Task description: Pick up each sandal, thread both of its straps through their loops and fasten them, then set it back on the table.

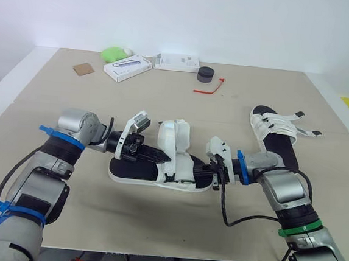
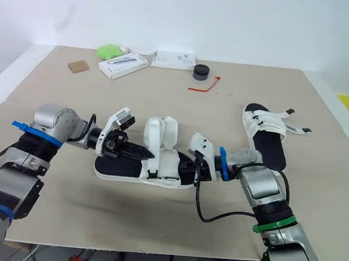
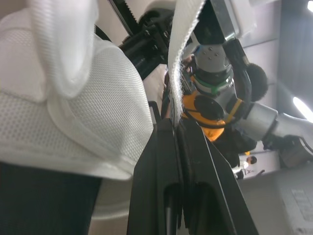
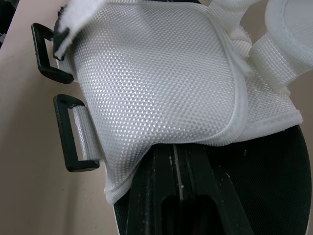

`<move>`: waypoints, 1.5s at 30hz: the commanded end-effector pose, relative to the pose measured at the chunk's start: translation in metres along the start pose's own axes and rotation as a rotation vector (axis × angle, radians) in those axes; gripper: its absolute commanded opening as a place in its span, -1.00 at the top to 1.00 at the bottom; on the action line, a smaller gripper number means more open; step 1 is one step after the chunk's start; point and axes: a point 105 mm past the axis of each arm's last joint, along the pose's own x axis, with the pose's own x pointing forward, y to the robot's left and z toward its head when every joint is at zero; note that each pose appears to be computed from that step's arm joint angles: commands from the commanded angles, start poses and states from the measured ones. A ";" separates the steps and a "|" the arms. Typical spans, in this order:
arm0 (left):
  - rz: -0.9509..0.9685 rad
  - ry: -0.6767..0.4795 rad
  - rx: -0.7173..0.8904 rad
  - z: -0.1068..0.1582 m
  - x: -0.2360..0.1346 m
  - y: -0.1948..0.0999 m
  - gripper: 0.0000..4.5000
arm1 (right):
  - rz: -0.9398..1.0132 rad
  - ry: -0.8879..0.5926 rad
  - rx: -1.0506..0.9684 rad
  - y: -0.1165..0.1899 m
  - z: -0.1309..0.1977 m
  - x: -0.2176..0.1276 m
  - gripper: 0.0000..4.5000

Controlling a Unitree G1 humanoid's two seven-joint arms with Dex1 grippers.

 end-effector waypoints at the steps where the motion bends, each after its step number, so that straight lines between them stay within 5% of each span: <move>1: -0.007 -0.018 0.014 0.009 0.002 -0.008 0.98 | 0.026 0.081 0.106 0.007 -0.031 0.012 1.00; 18: 0.019 0.107 0.149 -0.024 0.003 -0.012 0.98 | 0.017 0.076 0.110 0.006 -0.031 0.011 1.00; 28: 0.057 0.258 0.548 -0.058 0.009 -0.006 0.98 | 0.025 0.075 0.108 0.007 -0.030 0.013 1.00; 35: 0.108 0.201 0.607 -0.047 0.004 -0.004 -0.24 | 0.030 0.074 0.104 0.007 -0.030 0.014 1.00; 40: 0.097 0.130 0.595 -0.033 -0.001 -0.018 -0.24 | 0.032 0.074 0.105 0.008 -0.030 0.014 1.00; 45: 0.093 0.179 0.699 -0.039 -0.023 -0.040 -0.24 | 0.032 0.074 0.107 0.008 -0.030 0.014 1.00</move>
